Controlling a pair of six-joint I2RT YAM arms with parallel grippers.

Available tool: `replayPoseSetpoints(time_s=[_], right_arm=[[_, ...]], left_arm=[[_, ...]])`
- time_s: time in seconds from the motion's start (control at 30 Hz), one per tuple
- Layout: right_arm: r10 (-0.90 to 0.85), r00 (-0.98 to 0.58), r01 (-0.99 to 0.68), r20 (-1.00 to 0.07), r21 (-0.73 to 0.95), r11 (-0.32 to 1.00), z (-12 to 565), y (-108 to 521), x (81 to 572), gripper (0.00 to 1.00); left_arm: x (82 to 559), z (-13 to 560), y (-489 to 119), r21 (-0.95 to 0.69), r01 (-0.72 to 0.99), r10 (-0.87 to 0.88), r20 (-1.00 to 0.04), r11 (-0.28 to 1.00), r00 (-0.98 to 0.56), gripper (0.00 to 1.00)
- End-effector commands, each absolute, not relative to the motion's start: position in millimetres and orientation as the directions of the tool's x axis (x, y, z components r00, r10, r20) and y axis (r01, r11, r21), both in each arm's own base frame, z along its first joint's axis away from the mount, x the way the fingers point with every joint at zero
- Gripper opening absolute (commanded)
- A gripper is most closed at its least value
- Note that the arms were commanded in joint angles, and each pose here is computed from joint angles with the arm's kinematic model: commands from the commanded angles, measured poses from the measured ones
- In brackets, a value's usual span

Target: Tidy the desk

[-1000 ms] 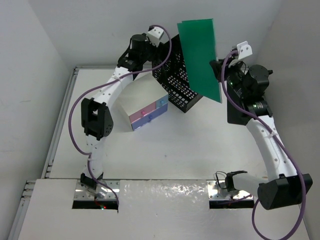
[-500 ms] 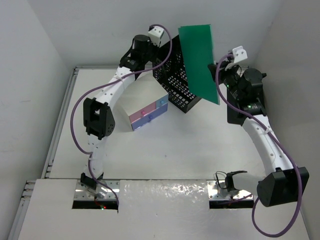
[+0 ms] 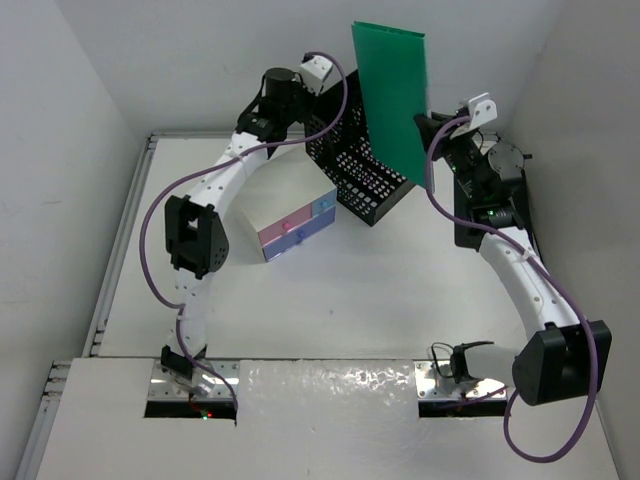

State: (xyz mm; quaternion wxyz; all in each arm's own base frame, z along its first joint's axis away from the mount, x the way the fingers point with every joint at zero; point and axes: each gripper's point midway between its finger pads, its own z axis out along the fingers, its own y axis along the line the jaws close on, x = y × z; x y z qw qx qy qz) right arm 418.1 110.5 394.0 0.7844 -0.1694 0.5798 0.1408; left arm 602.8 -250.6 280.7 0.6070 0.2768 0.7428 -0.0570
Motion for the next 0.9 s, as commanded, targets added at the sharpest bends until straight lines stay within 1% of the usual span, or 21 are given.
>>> replayPoseSetpoints(time_s=[0.0, 0.03, 0.07, 0.1, 0.17, 0.2, 0.27, 0.3, 0.37, 0.4, 0.43, 0.47, 0.5, 0.53, 0.57, 0.6, 0.63, 0.67, 0.7, 0.73, 0.87], right_arm=[[-0.013, 0.439, -0.369, -0.899, -0.193, 0.909, 438, 106, 411, 0.00], [-0.027, 0.438, -0.367, -0.899, -0.206, 0.907, 436, 106, 413, 0.00], [-0.038, 0.425, -0.370, -0.904, -0.212, 0.904, 433, 106, 414, 0.00], [-0.057, 0.413, -0.371, -0.909, -0.225, 0.901, 429, 107, 418, 0.00], [-0.076, 0.378, -0.375, -0.923, -0.228, 0.899, 421, 107, 422, 0.00], [-0.078, 0.365, -0.375, -0.928, -0.224, 0.899, 417, 106, 423, 0.00], [-0.112, 0.355, -0.366, -0.928, -0.248, 0.897, 410, 104, 425, 0.00], [-0.111, 0.350, -0.368, -0.930, -0.246, 0.897, 408, 105, 425, 0.00], [-0.105, 0.343, -0.365, -0.933, -0.236, 0.901, 406, 104, 425, 0.00], [-0.096, 0.339, -0.367, -0.936, -0.226, 0.902, 405, 103, 425, 0.00], [-0.097, 0.341, -0.368, -0.935, -0.227, 0.902, 403, 104, 426, 0.00], [-0.095, 0.342, -0.367, -0.935, -0.226, 0.903, 403, 104, 426, 0.00], [-0.068, 0.330, -0.373, -0.941, -0.197, 0.907, 402, 104, 426, 0.00], [-0.061, 0.325, -0.369, -0.944, -0.186, 0.911, 400, 103, 426, 0.00], [-0.055, 0.322, -0.365, -0.945, -0.177, 0.914, 400, 102, 427, 0.00], [-0.044, 0.318, -0.362, -0.947, -0.164, 0.918, 400, 101, 427, 0.00], [-0.036, 0.316, -0.361, -0.948, -0.156, 0.919, 398, 101, 427, 0.00], [-0.031, 0.313, -0.353, -0.949, -0.147, 0.924, 398, 99, 427, 0.00], [-0.024, 0.309, -0.354, -0.951, -0.138, 0.925, 397, 99, 427, 0.00], [-0.018, 0.307, -0.356, -0.952, -0.133, 0.925, 395, 100, 426, 0.00], [-0.012, 0.302, -0.341, -0.953, -0.119, 0.933, 392, 96, 421, 0.00]], left_arm=[[583, 256, -255, 0.236, 0.566, 0.406, -0.893, 0.790, -0.193, 0.21], [586, 257, -259, 0.246, 0.584, 0.416, -0.892, 0.773, -0.175, 0.25], [584, 255, -259, 0.270, 0.607, 0.451, -0.877, 0.747, -0.166, 0.27], [585, 265, -263, 0.276, 0.620, 0.451, -0.881, 0.735, -0.141, 0.30], [580, 261, -264, 0.265, 0.649, 0.455, -0.880, 0.713, -0.140, 0.35], [577, 278, -261, 0.270, 0.646, 0.437, -0.893, 0.714, -0.110, 0.40], [569, 285, -264, 0.257, 0.665, 0.423, -0.900, 0.702, -0.099, 0.43], [567, 292, -263, 0.254, 0.661, 0.415, -0.905, 0.706, -0.096, 0.47], [566, 303, -259, 0.206, 0.628, 0.365, -0.921, 0.751, -0.135, 0.53], [568, 309, -251, 0.199, 0.580, 0.347, -0.925, 0.790, -0.156, 0.60], [567, 312, -248, 0.138, 0.537, 0.285, -0.937, 0.832, -0.202, 0.61], [568, 308, -241, 0.114, 0.490, 0.259, -0.936, 0.864, -0.238, 0.63], [565, 313, -237, 0.092, 0.462, 0.230, -0.940, 0.882, -0.253, 0.64], [564, 315, -237, 0.032, 0.422, 0.164, -0.947, 0.906, -0.278, 0.64], [562, 299, -235, 0.010, 0.394, 0.146, -0.937, 0.919, -0.318, 0.66], [559, 308, -238, -0.010, 0.373, 0.111, -0.947, 0.928, -0.300, 0.70], [557, 302, -240, -0.042, 0.357, 0.080, -0.944, 0.933, -0.321, 0.74], [555, 292, -241, -0.040, 0.347, 0.085, -0.938, 0.937, -0.337, 0.94], [554, 286, -247, -0.068, 0.333, 0.058, -0.933, 0.941, -0.355, 1.00], [553, 282, -256, -0.082, 0.330, 0.047, -0.930, 0.940, -0.365, 1.00], [560, 270, -260, -0.070, 0.253, 0.030, -0.928, 0.965, -0.372, 1.00]])
